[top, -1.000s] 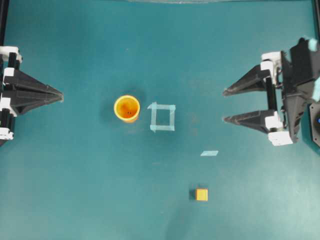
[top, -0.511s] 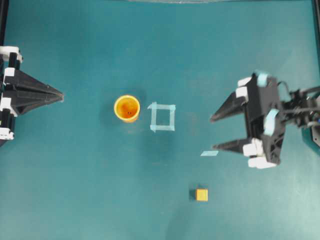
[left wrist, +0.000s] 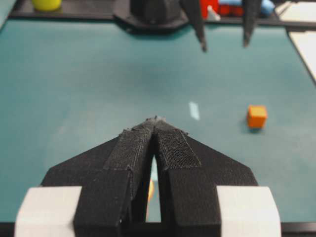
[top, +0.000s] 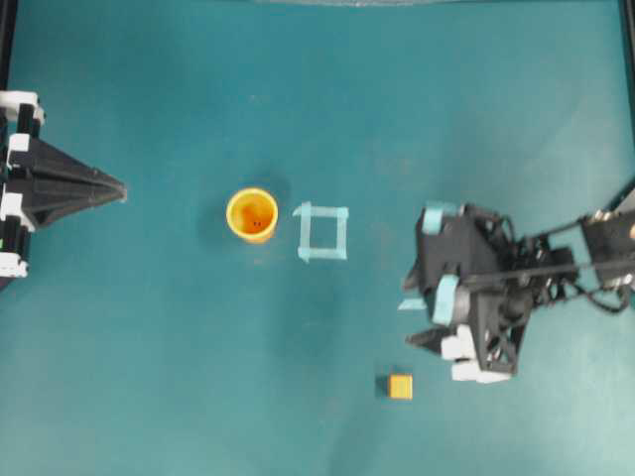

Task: Lift the orange block with right arm.
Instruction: 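Move the open right gripper down-left over the small orange cube, then lower the right gripper around the orange cube and close on it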

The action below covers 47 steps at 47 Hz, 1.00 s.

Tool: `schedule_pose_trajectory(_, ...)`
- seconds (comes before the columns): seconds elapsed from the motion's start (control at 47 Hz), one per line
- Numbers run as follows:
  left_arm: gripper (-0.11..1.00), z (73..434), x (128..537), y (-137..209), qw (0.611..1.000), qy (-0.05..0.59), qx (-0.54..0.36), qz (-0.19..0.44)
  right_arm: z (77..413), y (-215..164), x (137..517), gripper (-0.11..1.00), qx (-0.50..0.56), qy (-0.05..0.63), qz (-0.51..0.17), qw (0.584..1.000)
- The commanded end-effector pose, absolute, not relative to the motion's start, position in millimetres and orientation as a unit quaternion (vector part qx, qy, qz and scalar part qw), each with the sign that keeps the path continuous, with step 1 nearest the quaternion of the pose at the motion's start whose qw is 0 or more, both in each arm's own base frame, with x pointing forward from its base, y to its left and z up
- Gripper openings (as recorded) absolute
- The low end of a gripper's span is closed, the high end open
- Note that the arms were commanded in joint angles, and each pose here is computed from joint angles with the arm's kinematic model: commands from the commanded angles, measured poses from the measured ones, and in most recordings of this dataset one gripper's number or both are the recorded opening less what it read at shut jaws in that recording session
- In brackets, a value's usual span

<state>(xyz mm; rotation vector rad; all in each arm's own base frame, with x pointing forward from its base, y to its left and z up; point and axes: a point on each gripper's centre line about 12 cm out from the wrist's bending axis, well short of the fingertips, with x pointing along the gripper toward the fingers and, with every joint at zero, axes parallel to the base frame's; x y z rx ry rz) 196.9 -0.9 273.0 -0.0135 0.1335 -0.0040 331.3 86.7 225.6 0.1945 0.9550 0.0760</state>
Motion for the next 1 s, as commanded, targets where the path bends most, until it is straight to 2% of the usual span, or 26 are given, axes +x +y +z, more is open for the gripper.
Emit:
schedule_pose_trajectory(0.0,0.00,281.8,200.0,-1.3,0.998,0.057,-0.006,-0.003,236.9,96.8,339.0,0.69,0.101,0.450,0.045,0.886)
schedule_pose_trajectory(0.404,0.00,282.5,200.1,-1.3,0.998,0.056,-0.006,-0.003,195.8,122.8,347.5,0.69,0.126,0.514,0.023,0.848)
schedule_pose_trajectory(0.979,0.00,282.8,199.9,-1.3,0.998,0.055,-0.006,-0.003,156.0,150.5,351.0,0.69,0.102,0.540,0.040,0.834)
